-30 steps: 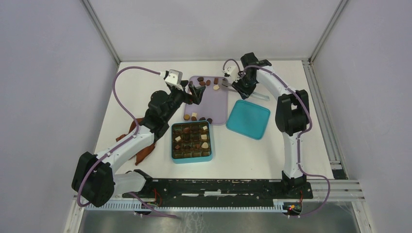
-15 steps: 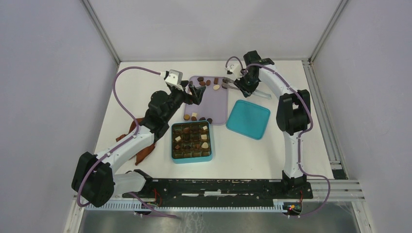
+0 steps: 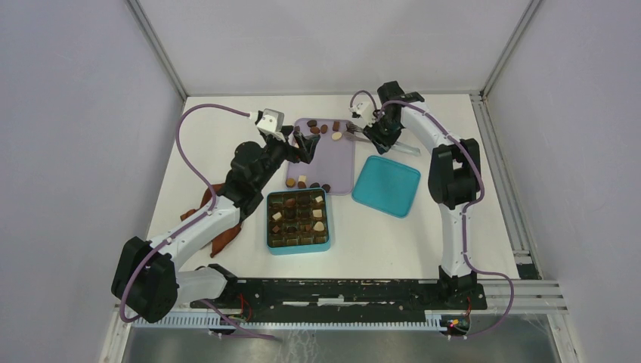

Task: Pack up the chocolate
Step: Pick up the fake chocolate from the plate.

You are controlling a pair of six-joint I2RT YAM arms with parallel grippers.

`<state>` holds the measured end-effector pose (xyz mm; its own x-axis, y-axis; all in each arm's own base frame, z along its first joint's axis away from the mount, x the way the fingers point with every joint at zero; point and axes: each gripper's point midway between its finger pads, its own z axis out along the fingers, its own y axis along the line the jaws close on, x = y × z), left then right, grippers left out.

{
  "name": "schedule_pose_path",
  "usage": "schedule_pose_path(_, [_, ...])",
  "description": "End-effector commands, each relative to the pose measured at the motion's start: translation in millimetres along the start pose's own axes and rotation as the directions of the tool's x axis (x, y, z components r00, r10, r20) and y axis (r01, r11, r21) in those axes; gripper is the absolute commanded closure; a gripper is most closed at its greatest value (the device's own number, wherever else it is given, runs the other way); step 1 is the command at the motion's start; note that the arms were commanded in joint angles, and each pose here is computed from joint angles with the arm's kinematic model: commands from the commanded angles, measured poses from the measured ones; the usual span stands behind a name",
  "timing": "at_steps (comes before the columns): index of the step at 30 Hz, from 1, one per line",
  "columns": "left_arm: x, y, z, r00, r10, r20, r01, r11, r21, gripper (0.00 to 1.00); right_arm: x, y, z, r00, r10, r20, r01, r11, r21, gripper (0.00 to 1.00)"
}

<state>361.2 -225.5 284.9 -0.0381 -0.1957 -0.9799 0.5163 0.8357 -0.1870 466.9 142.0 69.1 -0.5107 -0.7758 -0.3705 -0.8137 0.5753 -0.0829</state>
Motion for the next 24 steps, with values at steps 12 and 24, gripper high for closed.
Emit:
schedule_pose_path(12, [-21,-1,-4,0.996,0.05,0.071,-0.05,0.999,0.0,0.07,-5,-14,4,1.0,0.018,0.008,-0.018,0.999,0.038,0.55])
schedule_pose_path(24, [-21,-1,-4,0.996,0.05,0.069,-0.05,0.999,0.0,0.07,-6,-15,10,1.0,0.023,0.008,-0.023,0.999,0.035,0.56])
